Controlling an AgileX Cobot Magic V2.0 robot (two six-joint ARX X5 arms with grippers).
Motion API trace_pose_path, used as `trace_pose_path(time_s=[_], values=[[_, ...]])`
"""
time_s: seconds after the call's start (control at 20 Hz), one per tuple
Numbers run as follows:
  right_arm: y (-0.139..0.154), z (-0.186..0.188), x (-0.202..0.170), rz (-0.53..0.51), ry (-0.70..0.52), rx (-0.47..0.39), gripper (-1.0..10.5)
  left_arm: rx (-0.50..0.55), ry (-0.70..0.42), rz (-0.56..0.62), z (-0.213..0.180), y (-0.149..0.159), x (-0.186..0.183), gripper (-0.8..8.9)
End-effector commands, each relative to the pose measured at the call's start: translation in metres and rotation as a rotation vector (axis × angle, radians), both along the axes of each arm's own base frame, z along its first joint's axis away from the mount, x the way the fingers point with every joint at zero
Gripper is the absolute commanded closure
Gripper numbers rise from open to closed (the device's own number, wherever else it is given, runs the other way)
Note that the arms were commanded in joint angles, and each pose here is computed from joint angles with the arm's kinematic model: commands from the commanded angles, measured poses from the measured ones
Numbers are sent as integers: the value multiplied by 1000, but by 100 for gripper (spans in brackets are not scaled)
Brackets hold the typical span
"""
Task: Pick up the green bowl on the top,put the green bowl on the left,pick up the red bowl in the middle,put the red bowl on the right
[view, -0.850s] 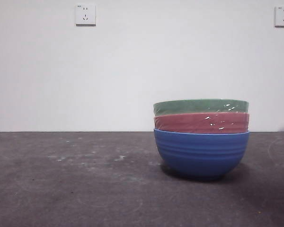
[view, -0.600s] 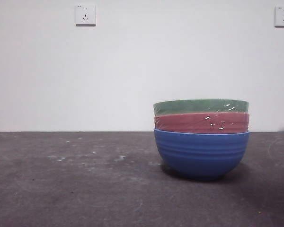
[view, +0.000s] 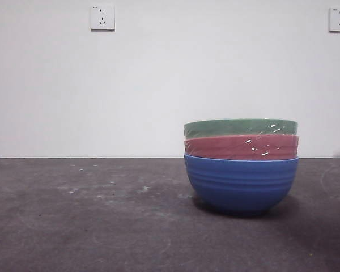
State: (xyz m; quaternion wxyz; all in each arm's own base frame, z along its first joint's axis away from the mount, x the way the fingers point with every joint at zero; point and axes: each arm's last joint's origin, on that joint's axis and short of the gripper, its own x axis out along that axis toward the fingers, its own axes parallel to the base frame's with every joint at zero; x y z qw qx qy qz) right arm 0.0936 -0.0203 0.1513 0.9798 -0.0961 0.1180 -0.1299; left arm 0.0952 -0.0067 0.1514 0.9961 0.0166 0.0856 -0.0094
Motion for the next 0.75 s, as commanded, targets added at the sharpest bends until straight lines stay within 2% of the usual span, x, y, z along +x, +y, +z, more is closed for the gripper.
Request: trace_pose_path(time_s=[0.05, 0.15, 0.2, 0.3, 0.4, 0.6, 0.75], values=[[1, -2, 1, -24, -67, 248, 944, -24, -2, -3, -3, 0, 1, 817], [2, -2, 1, -48, -119, 462, 944, -118, -1, 12, -3, 0, 1, 817], [2, -2, 1, -67, -137, 538, 944, -155, -5, 18, -3, 0, 1, 817], [1, -1, 1, -98, -178, 625, 944, -220, -27, 24, 0, -1, 1, 818], [0, 0, 1, -123, -207, 648, 944, -241, -53, 24, 2, -1, 1, 818], [-2, 9, 2, -166, -319, 621, 946, -262, -107, -27, 9, -2, 2, 820], [-1, 16, 2, -115, -384, 639, 946, -325, -122, -118, 14, -5, 1, 820]])
